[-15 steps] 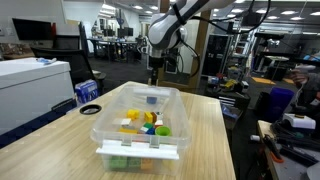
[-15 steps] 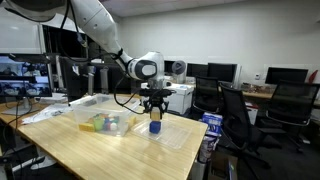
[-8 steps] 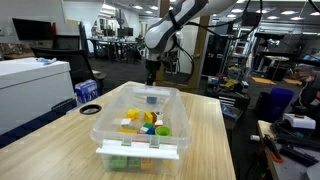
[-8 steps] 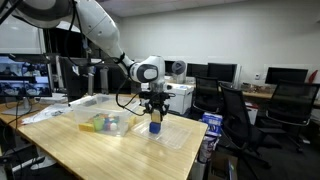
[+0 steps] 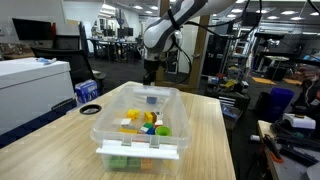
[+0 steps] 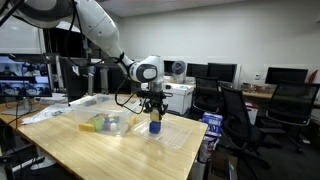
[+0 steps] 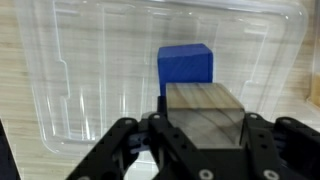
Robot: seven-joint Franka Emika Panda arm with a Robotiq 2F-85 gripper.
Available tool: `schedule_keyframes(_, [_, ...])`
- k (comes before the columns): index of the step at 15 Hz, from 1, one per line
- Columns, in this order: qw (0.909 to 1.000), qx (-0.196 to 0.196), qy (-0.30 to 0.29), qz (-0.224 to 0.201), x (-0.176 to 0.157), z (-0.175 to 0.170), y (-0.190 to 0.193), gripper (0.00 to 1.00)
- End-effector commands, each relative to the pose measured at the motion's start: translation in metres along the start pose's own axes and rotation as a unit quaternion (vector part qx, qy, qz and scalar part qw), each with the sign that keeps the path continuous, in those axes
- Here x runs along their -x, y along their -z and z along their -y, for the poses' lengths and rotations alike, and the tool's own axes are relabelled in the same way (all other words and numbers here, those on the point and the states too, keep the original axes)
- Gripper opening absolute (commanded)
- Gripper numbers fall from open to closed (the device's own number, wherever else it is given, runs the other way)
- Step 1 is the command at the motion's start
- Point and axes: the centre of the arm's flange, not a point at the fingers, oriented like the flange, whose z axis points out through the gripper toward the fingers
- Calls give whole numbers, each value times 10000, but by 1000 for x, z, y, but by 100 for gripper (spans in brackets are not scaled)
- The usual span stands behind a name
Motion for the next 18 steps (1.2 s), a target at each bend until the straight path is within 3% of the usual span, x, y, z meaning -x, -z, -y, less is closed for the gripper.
schedule_keyframes(1, [10000,-15,-41,56,7,6,7,31])
schedule_keyframes(18, [9999,69,-7,144,27,2,13,31])
